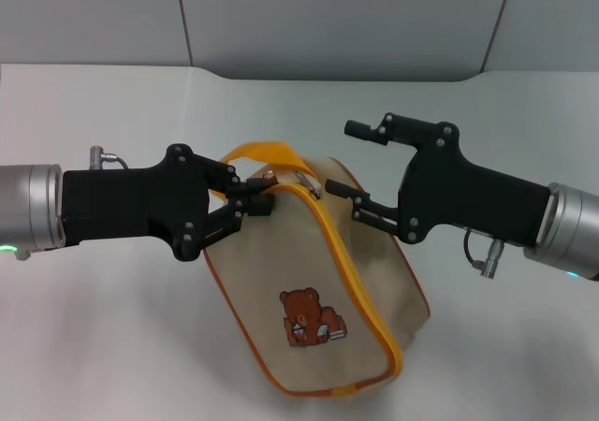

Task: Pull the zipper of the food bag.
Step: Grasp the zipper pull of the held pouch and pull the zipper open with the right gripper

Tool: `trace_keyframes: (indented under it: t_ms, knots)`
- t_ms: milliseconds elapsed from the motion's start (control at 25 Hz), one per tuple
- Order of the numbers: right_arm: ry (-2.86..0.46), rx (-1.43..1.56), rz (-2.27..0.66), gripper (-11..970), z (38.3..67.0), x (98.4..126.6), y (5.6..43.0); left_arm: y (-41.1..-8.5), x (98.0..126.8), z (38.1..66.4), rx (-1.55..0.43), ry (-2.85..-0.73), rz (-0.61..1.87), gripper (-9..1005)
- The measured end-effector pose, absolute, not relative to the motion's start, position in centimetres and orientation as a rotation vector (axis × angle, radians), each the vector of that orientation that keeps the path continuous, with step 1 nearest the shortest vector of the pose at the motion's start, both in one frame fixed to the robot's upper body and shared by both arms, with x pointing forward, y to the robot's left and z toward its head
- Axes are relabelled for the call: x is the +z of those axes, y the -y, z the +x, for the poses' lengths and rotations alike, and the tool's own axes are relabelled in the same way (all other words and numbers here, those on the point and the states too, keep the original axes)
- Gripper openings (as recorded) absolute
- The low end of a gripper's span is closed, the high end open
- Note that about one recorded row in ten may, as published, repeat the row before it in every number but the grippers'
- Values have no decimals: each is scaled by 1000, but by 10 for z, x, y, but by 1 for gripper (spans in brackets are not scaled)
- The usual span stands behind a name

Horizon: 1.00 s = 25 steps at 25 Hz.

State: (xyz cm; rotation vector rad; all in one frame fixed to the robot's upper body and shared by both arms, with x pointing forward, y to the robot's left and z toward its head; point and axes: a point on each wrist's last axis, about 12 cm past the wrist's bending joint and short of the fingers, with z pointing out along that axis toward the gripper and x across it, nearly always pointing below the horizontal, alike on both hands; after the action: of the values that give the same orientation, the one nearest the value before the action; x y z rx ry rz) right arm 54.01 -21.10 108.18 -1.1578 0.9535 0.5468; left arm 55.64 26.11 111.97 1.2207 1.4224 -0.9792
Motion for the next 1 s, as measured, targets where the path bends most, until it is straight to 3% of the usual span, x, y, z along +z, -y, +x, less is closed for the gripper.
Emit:
trace_keyframes:
  t_ms: [440, 1000]
  knots:
    - [-945, 574, -1234, 335, 535, 1075, 201, -261, 1120, 556, -981, -1423, 1220, 79]
    - [-947, 599, -1229, 331, 533, 1073, 197, -259, 1121, 555, -997, -1410, 1224, 61]
